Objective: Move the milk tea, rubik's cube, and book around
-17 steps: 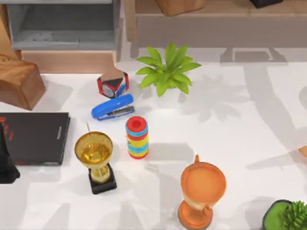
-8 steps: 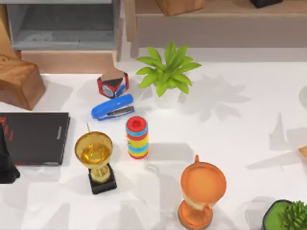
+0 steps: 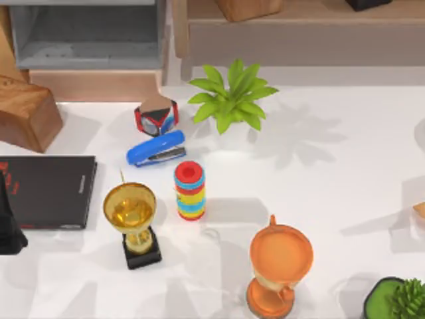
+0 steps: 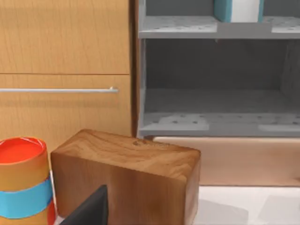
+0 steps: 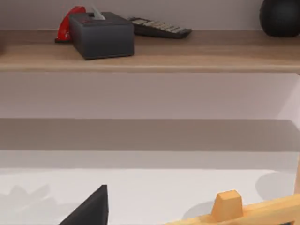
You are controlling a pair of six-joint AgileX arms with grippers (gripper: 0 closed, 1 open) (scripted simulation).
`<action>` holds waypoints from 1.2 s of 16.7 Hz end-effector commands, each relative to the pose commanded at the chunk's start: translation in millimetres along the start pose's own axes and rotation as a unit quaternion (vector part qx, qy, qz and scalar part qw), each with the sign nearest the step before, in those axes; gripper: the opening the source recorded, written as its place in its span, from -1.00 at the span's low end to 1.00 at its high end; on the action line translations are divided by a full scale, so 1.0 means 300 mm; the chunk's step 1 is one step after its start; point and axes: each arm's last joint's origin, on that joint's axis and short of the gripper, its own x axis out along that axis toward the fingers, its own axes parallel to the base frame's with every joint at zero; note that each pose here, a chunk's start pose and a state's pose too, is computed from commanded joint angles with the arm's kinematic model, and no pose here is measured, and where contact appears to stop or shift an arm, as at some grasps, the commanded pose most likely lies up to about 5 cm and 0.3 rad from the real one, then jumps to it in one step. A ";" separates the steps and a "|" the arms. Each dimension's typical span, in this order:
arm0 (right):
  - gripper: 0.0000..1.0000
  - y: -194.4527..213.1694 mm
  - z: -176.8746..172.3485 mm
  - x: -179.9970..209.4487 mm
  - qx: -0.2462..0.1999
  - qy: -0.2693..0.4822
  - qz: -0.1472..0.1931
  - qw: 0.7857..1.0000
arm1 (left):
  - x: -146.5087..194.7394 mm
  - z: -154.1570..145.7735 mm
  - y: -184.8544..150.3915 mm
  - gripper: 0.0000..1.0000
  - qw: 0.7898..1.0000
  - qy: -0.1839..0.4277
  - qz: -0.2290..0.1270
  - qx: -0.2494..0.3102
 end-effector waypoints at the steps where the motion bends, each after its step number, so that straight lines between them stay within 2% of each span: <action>1: 1.00 0.000 -0.002 0.000 0.000 0.000 0.000 1.000 | 0.000 0.000 0.000 1.00 1.000 0.000 0.000 0.000; 6: 1.00 0.000 -0.002 0.000 0.000 0.000 0.000 1.000 | 0.000 0.000 0.000 1.00 1.000 0.000 0.000 0.000; 8: 1.00 0.000 -0.002 0.000 0.000 0.000 0.000 1.000 | 0.001 0.029 -0.001 1.00 1.000 -0.006 0.000 0.000; 13: 1.00 0.000 -0.002 0.000 0.000 0.000 0.000 1.000 | 0.047 0.233 -0.010 1.00 0.999 -0.036 -0.002 -0.005; 16: 1.00 0.000 -0.002 0.000 0.000 0.000 0.000 1.000 | 0.160 0.380 -0.025 1.00 0.999 -0.037 -0.003 -0.009; 20: 1.00 0.000 -0.002 0.000 0.000 0.000 0.000 1.000 | 0.453 0.468 -0.071 1.00 1.000 -0.003 -0.004 -0.010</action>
